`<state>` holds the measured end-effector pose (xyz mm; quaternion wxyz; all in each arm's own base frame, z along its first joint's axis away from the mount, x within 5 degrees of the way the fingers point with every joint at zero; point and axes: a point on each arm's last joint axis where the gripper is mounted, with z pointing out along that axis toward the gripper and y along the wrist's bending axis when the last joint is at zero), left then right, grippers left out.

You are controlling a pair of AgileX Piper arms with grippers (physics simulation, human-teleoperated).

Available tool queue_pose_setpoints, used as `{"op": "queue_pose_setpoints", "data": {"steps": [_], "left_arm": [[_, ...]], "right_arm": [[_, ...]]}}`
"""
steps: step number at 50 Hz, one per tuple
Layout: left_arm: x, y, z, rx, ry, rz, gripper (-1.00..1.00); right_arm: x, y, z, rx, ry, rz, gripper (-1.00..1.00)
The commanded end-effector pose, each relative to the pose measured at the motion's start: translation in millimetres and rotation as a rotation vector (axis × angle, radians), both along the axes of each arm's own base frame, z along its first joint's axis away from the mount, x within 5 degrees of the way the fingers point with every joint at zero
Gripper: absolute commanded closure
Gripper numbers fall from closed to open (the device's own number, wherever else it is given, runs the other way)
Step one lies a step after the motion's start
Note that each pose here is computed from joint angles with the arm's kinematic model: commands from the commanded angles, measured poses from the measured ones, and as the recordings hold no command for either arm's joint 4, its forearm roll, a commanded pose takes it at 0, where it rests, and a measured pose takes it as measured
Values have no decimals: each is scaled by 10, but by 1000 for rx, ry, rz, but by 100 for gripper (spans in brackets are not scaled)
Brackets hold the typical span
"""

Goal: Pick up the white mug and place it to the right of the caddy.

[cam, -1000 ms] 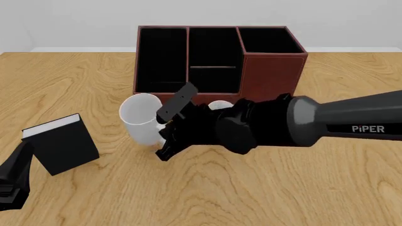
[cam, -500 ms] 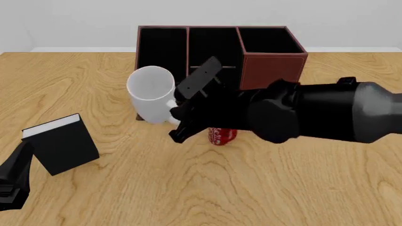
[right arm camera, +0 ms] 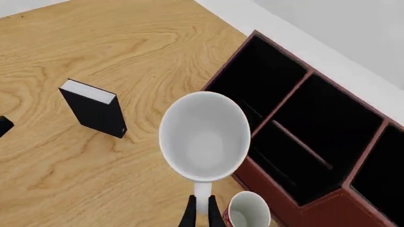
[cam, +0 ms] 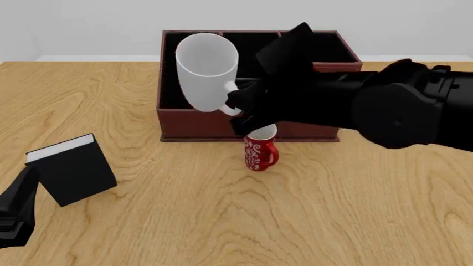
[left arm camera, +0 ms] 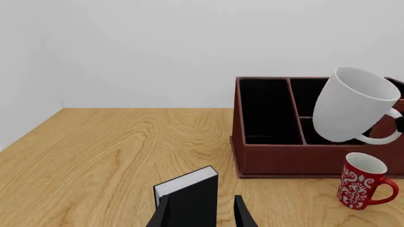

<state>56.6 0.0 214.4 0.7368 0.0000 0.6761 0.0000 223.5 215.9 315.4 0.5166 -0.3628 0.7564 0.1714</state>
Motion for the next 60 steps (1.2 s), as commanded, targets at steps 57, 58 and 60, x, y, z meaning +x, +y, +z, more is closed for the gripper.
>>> {"op": "queue_pose_setpoints", "data": {"steps": [57, 58, 60], "left_arm": [[0, 0, 0, 0, 0, 0, -100], [0, 0, 0, 0, 0, 0, -100], [0, 0, 0, 0, 0, 0, -100]], "right_arm": [[-435, -1601, 558, 189, -84, -507, 100], [-445, -1626, 563, 192, -86, -518, 100], [-460, -1659, 571, 195, -88, -534, 100]]}}
